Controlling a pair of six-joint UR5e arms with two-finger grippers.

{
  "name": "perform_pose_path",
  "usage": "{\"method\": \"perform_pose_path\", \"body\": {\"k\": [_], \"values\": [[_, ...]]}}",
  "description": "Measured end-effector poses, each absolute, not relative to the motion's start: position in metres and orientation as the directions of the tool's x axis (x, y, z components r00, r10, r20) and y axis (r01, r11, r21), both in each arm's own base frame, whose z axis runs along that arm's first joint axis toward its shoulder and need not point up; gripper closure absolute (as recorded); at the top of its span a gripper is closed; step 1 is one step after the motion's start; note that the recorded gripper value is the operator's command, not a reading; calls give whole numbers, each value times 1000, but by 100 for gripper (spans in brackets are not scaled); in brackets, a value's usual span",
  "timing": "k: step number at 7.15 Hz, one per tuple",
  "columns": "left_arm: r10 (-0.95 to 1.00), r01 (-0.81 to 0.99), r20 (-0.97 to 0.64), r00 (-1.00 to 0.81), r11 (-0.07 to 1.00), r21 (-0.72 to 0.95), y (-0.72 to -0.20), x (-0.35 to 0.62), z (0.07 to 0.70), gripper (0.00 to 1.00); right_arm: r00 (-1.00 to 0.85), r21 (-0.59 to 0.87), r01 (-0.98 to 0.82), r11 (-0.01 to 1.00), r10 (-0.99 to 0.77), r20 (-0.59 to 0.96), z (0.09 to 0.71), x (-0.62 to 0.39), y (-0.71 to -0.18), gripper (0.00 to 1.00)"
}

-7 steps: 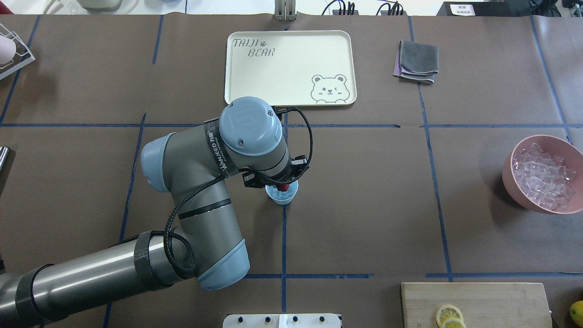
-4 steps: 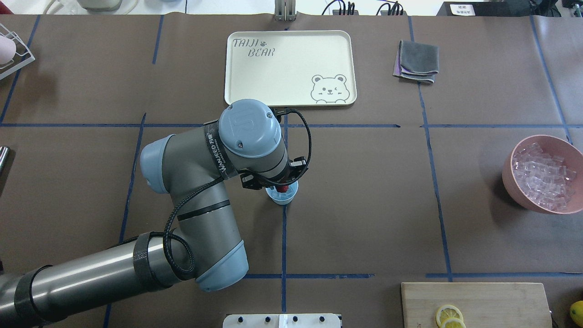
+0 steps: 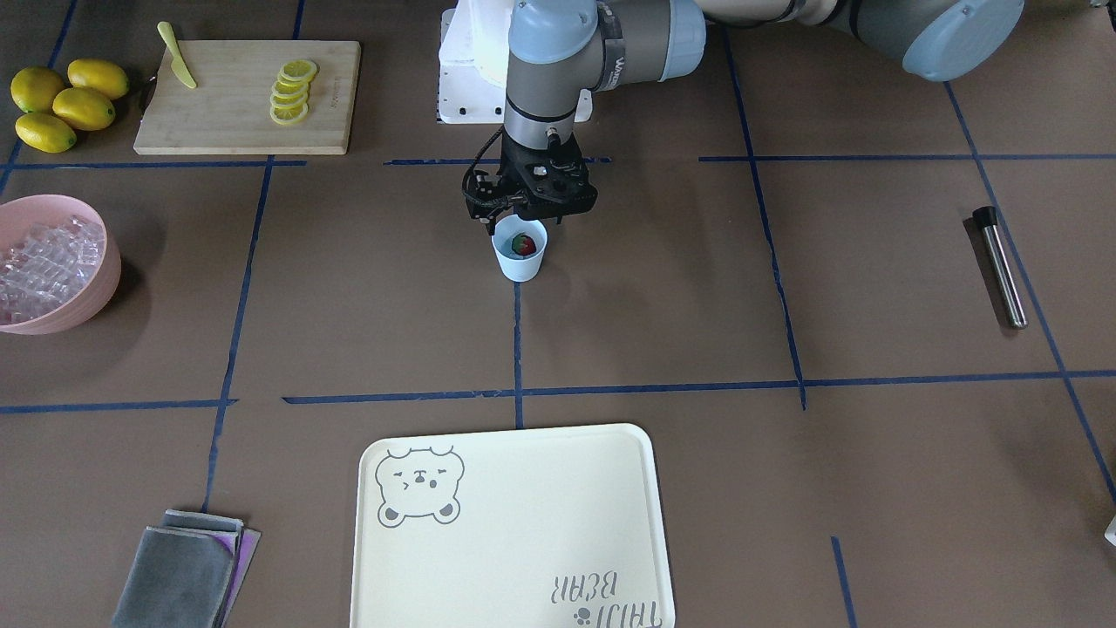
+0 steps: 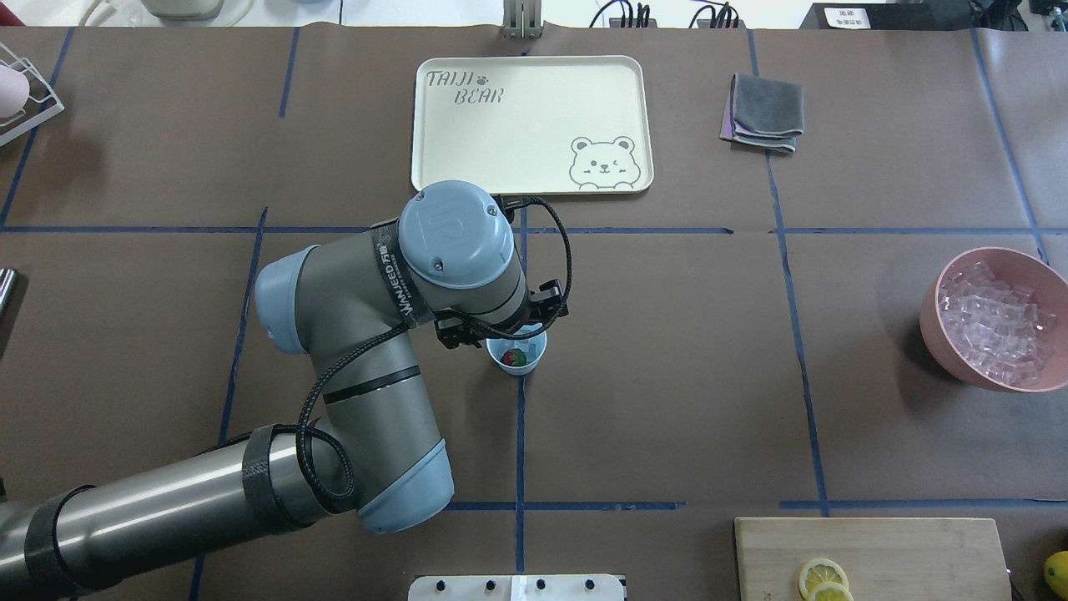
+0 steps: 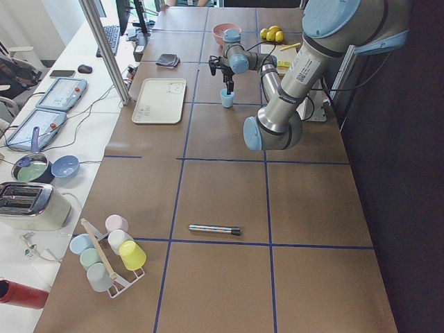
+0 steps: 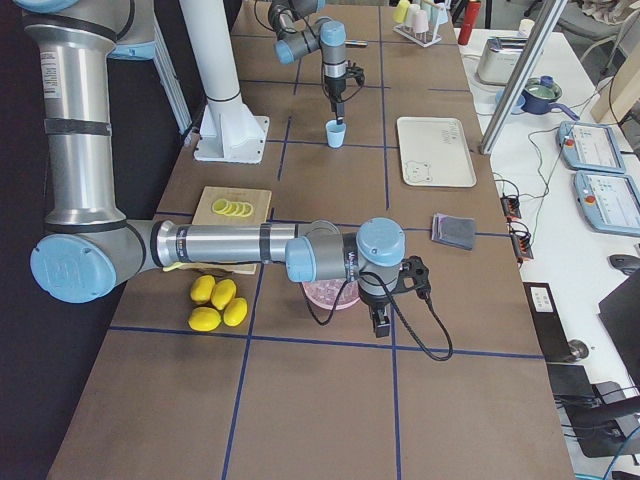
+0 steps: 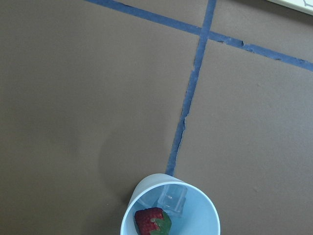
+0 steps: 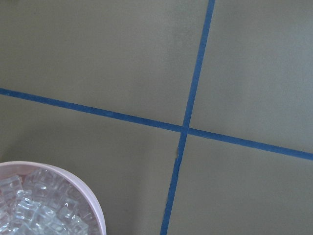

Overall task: Mash ice and strawberries in cup
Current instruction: 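Open the left gripper to drop the strawberry into the cup, then raise the left gripper away from the cup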

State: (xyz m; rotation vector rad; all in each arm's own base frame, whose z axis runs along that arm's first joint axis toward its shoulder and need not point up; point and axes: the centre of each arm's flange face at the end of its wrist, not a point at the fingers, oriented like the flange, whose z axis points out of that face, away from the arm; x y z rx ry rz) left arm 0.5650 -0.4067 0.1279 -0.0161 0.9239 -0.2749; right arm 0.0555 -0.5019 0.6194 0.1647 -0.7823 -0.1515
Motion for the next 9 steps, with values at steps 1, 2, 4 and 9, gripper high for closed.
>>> {"method": "perform_pose_path", "body": {"k": [1,2,4,9], "values": [[-232,229,-788,570,966,-119,-412,557,127,0,700,201,74,977,-195,687,620,56,-502,1],[-204,221,-790,578,971,-90,-418,542,130,0,699,197,75,977,-193,688,623,56,-500,1],[-132,184,-775,618,983,-20,-431,487,164,0,698,196,79,977,-195,689,627,58,-496,1],[38,25,-717,696,997,78,-510,326,292,0,670,226,50,973,-201,715,624,81,-491,1]]}}
